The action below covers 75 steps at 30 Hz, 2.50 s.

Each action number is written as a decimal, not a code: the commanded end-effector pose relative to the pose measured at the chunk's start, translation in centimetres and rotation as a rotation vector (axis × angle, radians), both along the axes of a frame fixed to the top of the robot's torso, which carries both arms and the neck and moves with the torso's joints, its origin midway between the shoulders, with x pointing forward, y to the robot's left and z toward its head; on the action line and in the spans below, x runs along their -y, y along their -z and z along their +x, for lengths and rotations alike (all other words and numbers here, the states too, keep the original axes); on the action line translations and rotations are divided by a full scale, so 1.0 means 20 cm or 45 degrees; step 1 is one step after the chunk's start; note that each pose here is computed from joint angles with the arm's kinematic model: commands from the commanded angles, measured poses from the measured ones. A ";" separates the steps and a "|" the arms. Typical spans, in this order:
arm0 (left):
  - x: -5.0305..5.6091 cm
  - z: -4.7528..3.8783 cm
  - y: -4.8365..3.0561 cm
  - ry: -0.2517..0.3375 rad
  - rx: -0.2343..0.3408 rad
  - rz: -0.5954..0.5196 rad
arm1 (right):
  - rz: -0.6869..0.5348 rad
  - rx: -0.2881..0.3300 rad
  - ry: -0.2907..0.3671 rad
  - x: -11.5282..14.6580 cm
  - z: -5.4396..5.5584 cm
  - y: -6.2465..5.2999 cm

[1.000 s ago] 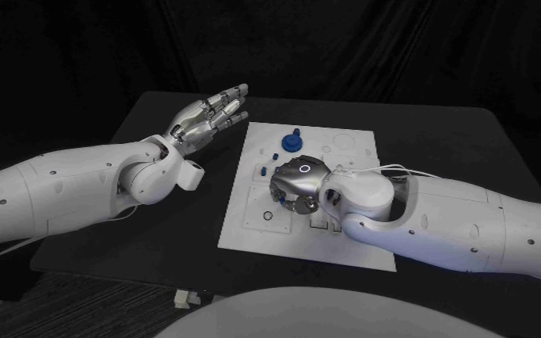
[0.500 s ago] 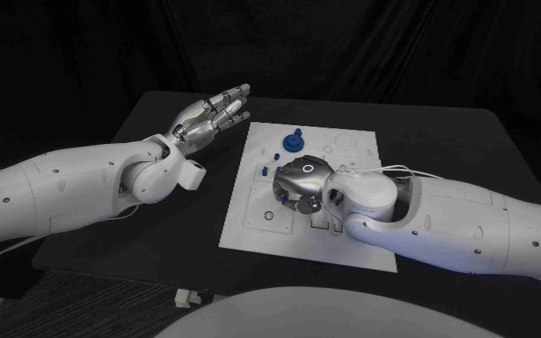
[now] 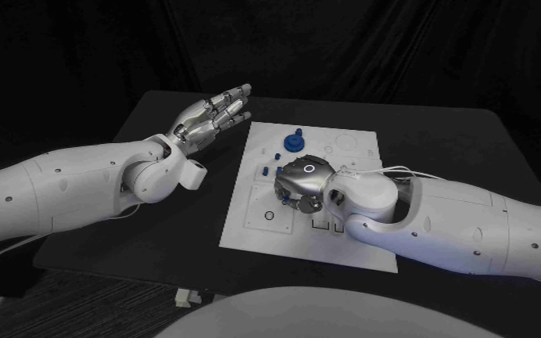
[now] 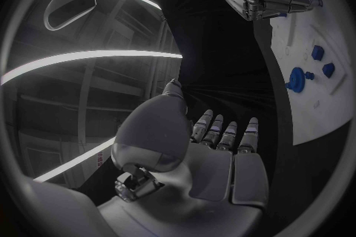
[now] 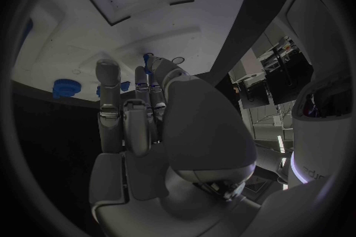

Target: Assemble the parts on the task board

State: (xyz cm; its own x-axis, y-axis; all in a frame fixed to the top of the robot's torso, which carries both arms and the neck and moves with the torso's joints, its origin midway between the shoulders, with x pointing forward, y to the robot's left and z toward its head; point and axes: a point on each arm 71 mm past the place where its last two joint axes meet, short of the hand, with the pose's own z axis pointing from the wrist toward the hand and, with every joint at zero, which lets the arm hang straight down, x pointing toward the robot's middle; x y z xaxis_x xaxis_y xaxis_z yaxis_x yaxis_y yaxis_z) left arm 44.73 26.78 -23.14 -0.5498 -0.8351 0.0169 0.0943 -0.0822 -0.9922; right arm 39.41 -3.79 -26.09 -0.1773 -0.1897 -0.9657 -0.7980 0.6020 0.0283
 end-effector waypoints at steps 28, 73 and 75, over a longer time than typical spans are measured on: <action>-0.01 -0.009 -0.046 0.001 0.145 -0.103 | 0.050 0.040 -0.009 -0.02 -0.02 -0.02; -0.01 -0.010 -0.030 0.008 0.127 -0.100 | 0.043 0.027 0.036 0.01 -0.01 0.04; -0.01 -0.010 -0.030 0.009 0.127 -0.100 | 0.034 0.025 0.042 0.01 -0.01 0.05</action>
State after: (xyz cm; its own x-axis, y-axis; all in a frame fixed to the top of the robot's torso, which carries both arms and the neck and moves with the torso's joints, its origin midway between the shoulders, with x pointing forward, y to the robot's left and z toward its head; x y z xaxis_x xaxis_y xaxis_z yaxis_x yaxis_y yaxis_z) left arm 44.72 27.02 -23.44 -0.5479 -0.8363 0.0185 0.0884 -0.0799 -0.9929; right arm 39.18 -3.99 -27.01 -0.1749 -0.1639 -0.9708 -0.7890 0.6132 0.0387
